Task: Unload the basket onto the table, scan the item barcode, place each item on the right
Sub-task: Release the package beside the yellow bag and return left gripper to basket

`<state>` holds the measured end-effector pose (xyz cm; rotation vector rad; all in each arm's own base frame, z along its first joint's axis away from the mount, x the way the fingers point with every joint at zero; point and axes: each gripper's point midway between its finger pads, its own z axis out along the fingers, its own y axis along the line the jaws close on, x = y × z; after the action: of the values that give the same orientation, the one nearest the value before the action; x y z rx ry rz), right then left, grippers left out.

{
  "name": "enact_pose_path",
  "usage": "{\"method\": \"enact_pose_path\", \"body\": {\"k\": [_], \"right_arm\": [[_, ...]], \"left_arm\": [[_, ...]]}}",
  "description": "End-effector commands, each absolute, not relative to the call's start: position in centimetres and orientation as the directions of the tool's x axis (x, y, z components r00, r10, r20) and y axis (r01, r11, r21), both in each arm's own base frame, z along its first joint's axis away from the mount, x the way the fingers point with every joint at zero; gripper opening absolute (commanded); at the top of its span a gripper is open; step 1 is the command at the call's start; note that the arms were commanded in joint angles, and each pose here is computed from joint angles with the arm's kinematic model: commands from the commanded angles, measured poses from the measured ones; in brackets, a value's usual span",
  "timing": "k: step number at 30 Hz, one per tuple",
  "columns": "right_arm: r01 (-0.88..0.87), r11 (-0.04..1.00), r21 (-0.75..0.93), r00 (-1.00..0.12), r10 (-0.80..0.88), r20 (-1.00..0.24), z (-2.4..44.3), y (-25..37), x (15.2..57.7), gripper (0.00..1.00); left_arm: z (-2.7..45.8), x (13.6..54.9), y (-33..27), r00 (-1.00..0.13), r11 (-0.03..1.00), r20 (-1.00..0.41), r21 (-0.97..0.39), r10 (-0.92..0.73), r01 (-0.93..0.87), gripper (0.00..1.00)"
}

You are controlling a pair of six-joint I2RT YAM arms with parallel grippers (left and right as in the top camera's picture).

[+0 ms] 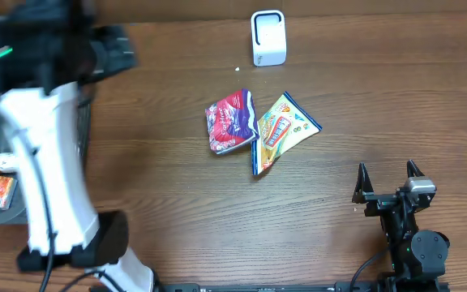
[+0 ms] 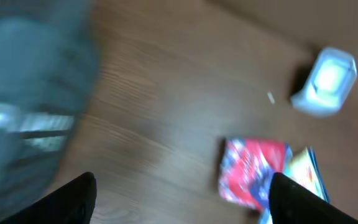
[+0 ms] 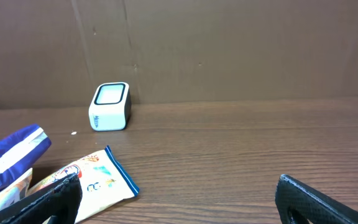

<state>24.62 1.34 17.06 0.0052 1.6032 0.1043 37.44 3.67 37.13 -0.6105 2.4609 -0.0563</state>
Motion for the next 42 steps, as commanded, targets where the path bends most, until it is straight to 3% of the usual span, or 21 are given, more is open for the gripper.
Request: {"method": "enact_pose_path", "body": {"k": [1,3,6,12,15,28,42], "right_arm": [[-0.057,0.996,0.066,-0.028,0.064,-0.998,17.0,1.2,24.6,1.0],[-0.057,0.996,0.066,-0.028,0.064,-0.998,17.0,1.2,24.6,1.0],[-0.057,0.996,0.066,-0.028,0.064,-0.998,17.0,1.2,24.6,1.0],[-0.057,0.996,0.066,-0.028,0.065,-0.998,17.0,1.2,24.6,1.0],[-0.057,0.996,0.066,-0.027,0.064,-0.998,17.0,1.2,24.6,1.0],[-0.057,0.996,0.066,-0.028,0.064,-0.998,17.0,1.2,24.6,1.0],[-0.057,0.996,0.066,-0.028,0.065,-0.998,17.0,1.2,24.6,1.0]], "left_arm": [[39.5,34.9,9.8,-0.563,0.788,-0.597,-0.206,-0.571,-0.58,0.82],[40.1,33.5,12.9,-0.49,0.725,-0.606,-0.22,-0.626,-0.653,0.84],[39.7,30.9,18.6,-0.325,0.549,-0.583,-0.257,-0.744,-0.795,1.0],[36.6,29.3,25.0,-0.075,0.247,-0.477,-0.308,-0.876,-0.919,1.0],[34.0,29.9,26.8,-0.05,0.186,-0.428,-0.281,-0.903,-0.942,1.0],[19.4,34.6,30.5,-0.12,0.137,-0.191,-0.076,-0.974,-0.988,1.0],[9.1,34.9,30.0,-0.15,0.15,0.008,0.095,-0.989,-0.984,1.0]]}}
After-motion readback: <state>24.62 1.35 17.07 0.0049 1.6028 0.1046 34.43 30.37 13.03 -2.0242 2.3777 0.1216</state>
